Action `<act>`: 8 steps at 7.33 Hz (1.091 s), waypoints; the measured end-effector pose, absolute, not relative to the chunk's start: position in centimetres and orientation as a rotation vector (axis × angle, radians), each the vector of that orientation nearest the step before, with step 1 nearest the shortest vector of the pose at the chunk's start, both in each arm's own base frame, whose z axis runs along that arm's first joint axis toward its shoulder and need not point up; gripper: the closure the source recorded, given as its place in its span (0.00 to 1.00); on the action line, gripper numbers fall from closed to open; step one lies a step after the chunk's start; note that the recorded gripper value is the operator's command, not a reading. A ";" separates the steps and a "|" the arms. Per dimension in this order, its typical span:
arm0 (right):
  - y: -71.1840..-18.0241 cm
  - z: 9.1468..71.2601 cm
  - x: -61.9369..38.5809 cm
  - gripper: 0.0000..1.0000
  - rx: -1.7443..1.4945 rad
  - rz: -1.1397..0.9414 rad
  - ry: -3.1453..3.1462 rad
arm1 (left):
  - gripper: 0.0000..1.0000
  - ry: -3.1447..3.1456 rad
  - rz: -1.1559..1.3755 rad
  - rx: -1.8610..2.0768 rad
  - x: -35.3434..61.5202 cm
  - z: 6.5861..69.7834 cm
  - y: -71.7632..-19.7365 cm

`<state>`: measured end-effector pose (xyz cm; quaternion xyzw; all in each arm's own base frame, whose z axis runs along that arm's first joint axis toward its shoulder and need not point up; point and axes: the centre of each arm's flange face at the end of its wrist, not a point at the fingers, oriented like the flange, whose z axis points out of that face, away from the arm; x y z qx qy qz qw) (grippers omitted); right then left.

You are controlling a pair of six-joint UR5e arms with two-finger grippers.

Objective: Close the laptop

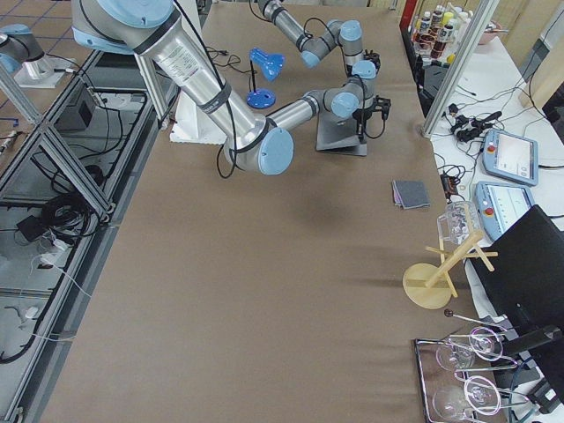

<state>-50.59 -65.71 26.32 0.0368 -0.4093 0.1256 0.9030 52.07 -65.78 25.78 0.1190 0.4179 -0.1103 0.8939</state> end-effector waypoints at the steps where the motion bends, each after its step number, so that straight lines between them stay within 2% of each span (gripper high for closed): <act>1: -65.9 27.3 -51.0 1.00 0.060 0.256 -0.845 | 1.00 0.857 -0.219 0.240 52.7 26.8 -66.2; 3: -67.7 26.2 -48.5 1.00 0.025 0.260 -0.891 | 1.00 0.893 -0.203 0.217 51.4 26.1 -67.1; 5: -69.9 25.6 -39.7 1.00 -0.017 0.272 -0.990 | 1.00 0.996 -0.181 0.149 42.5 24.2 -68.5; 6: -68.8 28.7 -34.4 1.00 -0.009 0.273 -1.011 | 1.00 1.006 -0.164 0.130 37.0 25.9 -66.9; 8: -63.7 36.7 -22.3 1.00 0.056 0.188 -0.973 | 1.00 0.914 -0.059 0.161 24.1 32.0 -60.4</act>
